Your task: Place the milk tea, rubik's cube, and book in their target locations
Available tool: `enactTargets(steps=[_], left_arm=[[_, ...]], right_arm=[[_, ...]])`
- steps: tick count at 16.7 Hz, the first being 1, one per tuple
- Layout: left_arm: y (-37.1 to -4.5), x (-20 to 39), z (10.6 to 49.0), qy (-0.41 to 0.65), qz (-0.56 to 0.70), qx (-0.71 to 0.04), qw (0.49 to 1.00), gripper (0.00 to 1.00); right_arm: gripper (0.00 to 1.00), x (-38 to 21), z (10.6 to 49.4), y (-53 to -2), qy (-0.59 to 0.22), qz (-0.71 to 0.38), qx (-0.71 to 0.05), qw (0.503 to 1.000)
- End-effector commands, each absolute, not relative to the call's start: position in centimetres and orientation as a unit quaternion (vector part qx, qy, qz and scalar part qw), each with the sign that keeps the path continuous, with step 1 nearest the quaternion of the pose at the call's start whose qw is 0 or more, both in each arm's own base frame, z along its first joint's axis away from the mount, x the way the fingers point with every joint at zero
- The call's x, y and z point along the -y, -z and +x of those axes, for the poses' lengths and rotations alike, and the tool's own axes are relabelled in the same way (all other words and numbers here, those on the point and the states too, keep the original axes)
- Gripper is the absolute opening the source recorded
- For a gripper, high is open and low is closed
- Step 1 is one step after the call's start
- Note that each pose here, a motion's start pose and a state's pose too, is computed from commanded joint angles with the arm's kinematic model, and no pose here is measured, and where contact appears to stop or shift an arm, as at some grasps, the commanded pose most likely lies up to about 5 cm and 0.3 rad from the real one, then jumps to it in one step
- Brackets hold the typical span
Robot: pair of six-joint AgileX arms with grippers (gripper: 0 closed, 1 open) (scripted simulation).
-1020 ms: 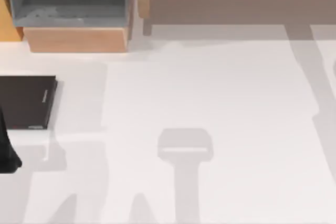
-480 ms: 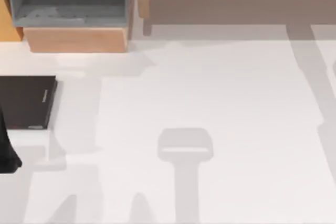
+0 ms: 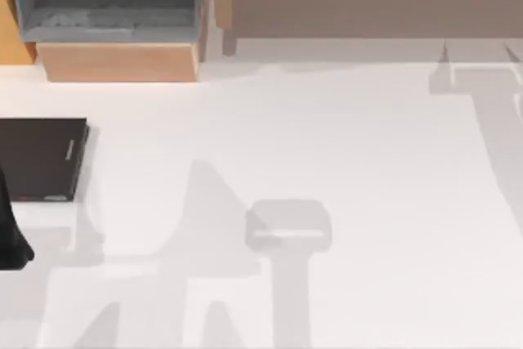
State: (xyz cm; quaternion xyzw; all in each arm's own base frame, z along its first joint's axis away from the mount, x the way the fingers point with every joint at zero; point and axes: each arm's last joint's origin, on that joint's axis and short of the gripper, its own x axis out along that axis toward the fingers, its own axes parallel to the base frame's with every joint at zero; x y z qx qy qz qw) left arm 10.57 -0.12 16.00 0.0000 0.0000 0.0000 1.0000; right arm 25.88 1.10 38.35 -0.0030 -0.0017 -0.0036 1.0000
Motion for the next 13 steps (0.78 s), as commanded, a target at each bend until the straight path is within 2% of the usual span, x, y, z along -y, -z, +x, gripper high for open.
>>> enactTargets(steps=[4, 7, 10, 13], left_arm=[[-16.0, 0.1, 10.6, 0.0, 0.0, 0.0, 1.0, 1.0], [-16.0, 0.1, 10.6, 0.0, 0.0, 0.0, 1.0, 1.0], [-16.0, 0.1, 10.6, 0.0, 0.0, 0.0, 1.0, 1.0], [-16.0, 0.1, 10.6, 0.0, 0.0, 0.0, 1.0, 1.0]], right_arm=[[1.0, -0.4, 18.0, -32.5, 0.004, -0.006, -0.012, 1.0], [1.0, -0.1, 13.5, -26.6, 0.003, -0.005, -0.012, 1.0], [1.0, 0.0, 11.2, -21.1, 0.002, -0.003, -0.006, 1.0], [1.0, 0.1, 10.6, -17.4, 0.001, -0.001, -0.002, 1.0]])
